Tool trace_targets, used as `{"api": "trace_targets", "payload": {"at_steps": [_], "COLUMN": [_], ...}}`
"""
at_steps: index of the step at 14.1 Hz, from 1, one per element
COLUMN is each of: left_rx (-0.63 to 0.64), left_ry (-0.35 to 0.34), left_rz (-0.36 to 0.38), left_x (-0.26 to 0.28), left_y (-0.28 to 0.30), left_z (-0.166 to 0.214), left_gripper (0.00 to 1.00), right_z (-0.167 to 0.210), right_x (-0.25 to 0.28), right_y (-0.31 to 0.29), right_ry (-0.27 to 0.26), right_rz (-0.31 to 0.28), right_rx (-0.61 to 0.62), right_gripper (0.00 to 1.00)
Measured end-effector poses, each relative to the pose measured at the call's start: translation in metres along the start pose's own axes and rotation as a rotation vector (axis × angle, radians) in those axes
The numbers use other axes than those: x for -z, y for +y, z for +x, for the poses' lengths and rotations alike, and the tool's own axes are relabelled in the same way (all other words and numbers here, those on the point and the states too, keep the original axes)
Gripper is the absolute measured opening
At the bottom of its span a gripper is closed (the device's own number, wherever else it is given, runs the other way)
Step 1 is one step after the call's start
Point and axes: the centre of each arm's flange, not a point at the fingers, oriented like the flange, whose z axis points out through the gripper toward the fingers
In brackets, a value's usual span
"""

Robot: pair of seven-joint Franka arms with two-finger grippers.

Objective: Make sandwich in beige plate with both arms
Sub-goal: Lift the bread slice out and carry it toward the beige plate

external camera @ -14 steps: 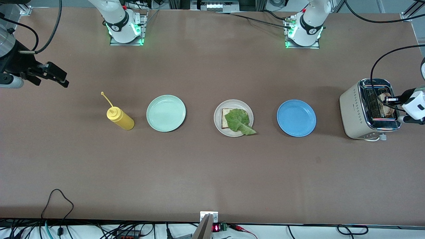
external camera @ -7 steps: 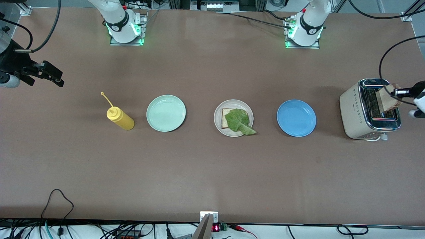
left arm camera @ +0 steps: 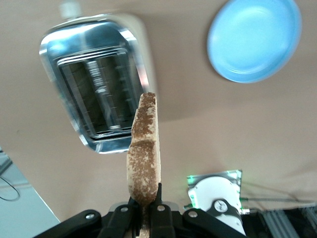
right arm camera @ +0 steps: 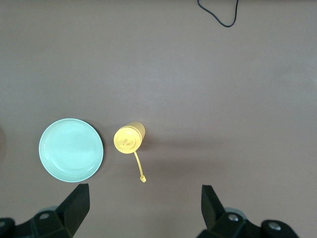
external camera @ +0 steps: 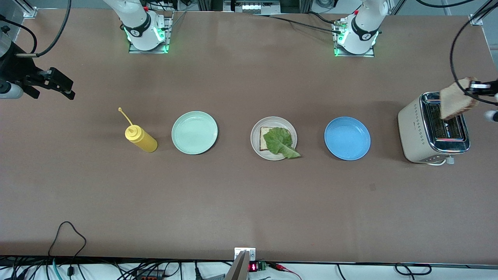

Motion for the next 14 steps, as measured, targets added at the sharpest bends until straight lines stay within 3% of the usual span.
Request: {"api": "trace_targets", "payload": {"at_steps": [2, 3, 9, 14], "left_rx": [-0.097, -0.117, -0.161, -0.209], "left_ry": [0.001, 0.008, -0.008, 0.029], "left_rz": [-0.003, -0.044, -0.517, -0.719], "left_x": [0.006, 0.007, -0.032, -0.077], "left_y": [0.060, 0.086, 0.169, 0.258], "left_z": [0.015, 0.022, 0.089, 0.160], "left_gripper": [0.10, 0.10, 0.10, 0.09], "right_z": [-0.001, -0.002, -0.002, -0.002], "right_x": [0.002, 0.003, 0.005, 0.005], "right_y": [0.000, 0.000, 0.008, 0.006], "right_ry": [0.001, 0.002, 0.007, 0.006], "right_rz": [0.000, 0.000, -0.001, -0.001], "right_rx": [0.052, 0.066, 0.073, 0.076], "right_gripper": [1.00, 1.00, 1.00, 1.00]}}
